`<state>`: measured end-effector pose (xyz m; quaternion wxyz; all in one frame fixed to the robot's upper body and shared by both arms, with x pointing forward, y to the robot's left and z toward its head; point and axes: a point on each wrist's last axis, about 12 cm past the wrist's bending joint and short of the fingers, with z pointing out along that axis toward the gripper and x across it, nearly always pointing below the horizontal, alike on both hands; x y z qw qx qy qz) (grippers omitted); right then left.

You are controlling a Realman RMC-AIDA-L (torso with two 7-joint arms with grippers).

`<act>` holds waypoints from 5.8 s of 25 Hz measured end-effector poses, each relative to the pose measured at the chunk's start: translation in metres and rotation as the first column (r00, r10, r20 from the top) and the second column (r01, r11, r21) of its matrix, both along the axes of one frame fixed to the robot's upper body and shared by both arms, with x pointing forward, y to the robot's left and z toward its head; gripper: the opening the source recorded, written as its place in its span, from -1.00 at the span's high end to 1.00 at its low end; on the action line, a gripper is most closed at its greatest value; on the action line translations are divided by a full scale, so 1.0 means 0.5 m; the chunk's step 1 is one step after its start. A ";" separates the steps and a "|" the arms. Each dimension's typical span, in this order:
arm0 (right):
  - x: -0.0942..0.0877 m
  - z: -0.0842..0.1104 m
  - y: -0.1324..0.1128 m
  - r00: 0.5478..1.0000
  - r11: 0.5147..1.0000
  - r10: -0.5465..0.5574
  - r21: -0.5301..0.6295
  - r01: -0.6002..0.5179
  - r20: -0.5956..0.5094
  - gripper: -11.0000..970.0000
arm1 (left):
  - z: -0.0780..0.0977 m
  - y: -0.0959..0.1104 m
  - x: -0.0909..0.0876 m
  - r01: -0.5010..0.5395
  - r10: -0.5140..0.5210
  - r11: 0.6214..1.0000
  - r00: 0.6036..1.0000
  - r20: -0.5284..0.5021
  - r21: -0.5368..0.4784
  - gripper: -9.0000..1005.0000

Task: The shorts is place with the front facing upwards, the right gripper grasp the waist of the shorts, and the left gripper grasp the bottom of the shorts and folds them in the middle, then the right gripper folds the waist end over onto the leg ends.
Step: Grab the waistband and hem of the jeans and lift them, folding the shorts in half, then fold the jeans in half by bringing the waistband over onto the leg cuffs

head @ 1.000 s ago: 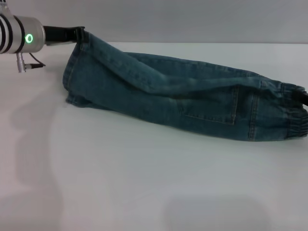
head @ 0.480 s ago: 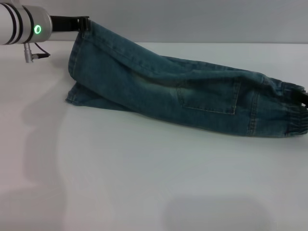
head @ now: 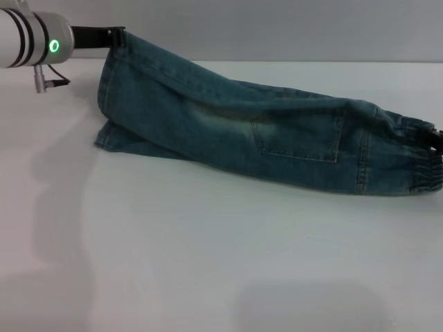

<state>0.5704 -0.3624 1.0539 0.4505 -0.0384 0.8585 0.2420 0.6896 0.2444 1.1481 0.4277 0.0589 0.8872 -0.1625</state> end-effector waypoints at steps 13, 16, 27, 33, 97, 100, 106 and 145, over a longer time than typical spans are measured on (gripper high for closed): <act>-0.008 0.000 -0.013 1.000 1.000 -0.010 -0.003 0.010 -0.002 0.98 | -0.006 0.026 -0.003 -0.031 0.031 0.999 0.999 -0.009 0.045 0.93; -0.008 0.000 -0.013 1.000 1.000 -0.009 -0.002 0.009 -0.001 0.98 | -0.007 0.026 -0.003 -0.031 0.032 0.998 0.999 -0.008 0.051 0.93; 0.003 0.010 -0.007 1.000 1.000 0.007 -0.001 -0.007 0.012 0.98 | -0.008 0.022 -0.001 -0.033 0.033 0.997 0.999 0.001 0.065 0.81; 0.008 0.013 -0.003 1.000 1.000 0.013 -0.001 -0.013 0.017 0.98 | -0.004 0.017 0.002 -0.027 0.026 0.997 1.000 0.011 0.070 0.74; 0.060 0.035 -0.019 0.968 0.951 -0.246 0.182 0.252 -0.054 0.08 | -0.031 -0.046 -0.009 0.098 -0.105 0.972 0.994 0.024 0.212 -0.68; 0.056 0.039 -0.029 0.960 0.936 -0.279 0.216 0.278 -0.029 0.05 | -0.034 -0.043 -0.011 0.097 -0.103 0.973 0.994 0.019 0.212 -0.68; 0.039 0.050 -0.051 0.945 0.920 -0.322 0.251 0.300 0.054 0.03 | -0.039 -0.038 -0.016 0.085 -0.089 0.979 0.996 0.015 0.186 -0.68; 0.019 0.158 -0.064 0.904 0.998 0.065 0.004 -0.069 -0.423 0.03 | -0.027 -0.030 -0.018 0.076 -0.087 0.985 0.993 0.073 0.152 -0.68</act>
